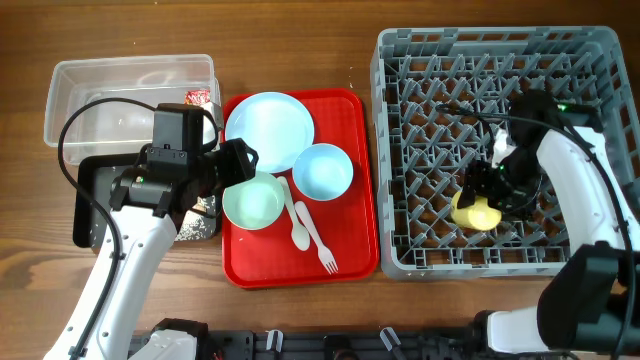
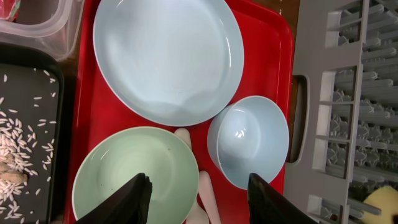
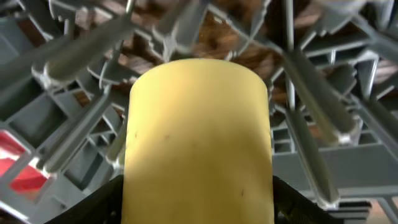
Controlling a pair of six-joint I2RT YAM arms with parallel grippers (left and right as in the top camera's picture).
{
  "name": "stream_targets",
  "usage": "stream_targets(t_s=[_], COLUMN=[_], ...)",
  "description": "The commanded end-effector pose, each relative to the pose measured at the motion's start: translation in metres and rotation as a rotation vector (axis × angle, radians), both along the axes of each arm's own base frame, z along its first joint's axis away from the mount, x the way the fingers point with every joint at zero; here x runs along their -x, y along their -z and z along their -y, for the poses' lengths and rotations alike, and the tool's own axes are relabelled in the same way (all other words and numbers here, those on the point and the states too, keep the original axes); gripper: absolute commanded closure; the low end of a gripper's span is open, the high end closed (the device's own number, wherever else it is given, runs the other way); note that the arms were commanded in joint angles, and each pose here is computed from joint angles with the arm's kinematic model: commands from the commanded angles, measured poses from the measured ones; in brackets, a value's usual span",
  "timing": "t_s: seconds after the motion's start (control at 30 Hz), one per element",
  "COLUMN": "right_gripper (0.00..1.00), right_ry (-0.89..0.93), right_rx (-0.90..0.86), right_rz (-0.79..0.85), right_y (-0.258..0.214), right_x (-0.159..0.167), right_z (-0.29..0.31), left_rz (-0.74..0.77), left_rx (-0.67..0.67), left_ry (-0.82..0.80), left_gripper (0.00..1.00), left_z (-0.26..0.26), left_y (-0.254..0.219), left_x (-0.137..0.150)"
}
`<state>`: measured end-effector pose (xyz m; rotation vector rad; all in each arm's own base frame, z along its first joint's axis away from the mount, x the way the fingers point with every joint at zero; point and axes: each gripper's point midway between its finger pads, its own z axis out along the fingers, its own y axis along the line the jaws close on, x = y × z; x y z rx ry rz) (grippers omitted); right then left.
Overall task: Sort waste into correct bins and load items into the dishwasher rack
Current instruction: 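Lower the yellow cup into the dish rack with the right gripper, then grasp the light blue bowl with the right gripper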
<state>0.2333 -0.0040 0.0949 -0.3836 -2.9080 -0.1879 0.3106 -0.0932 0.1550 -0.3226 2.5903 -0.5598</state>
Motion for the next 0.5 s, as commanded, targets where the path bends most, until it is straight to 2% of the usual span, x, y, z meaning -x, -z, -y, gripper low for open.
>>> stream_targets(t_s=[0.0,0.13,0.2,0.33,0.4,0.47], right_gripper=[0.30,0.19,0.17,0.16,0.16,0.17], right_ry=[0.000,0.004,0.004,-0.013,-0.188,-0.357], right_rx=[-0.001,0.008,0.015,0.009,-0.140,-0.188], right_rz=[0.048,0.116,0.178,0.366,0.555,0.696], right_y=[0.003,-0.006,-0.028,-0.079,-0.112,-0.134], right_x=[-0.015,-0.033,-0.046,-0.067,-0.080,-0.091], right_z=[0.002,0.004,0.006,0.001,-0.044,-0.088], left_rz=[0.024,0.024,0.024,0.013,-0.045,-0.128], left_rx=[-0.021,-0.021,-0.021,-0.023,-0.083,-0.165], left_ry=[-0.001,-0.001,-0.001,-0.001,-0.045,-0.200], left_gripper=[0.49,0.49,0.49,0.42,0.39,0.30], left_z=[-0.005,-0.005,-0.005,-0.005,-0.018,-0.044], left_y=[-0.004,-0.004,-0.004,-0.003,0.008,0.019], left_x=[-0.002,-0.002,-0.002,0.001,0.010,0.022])
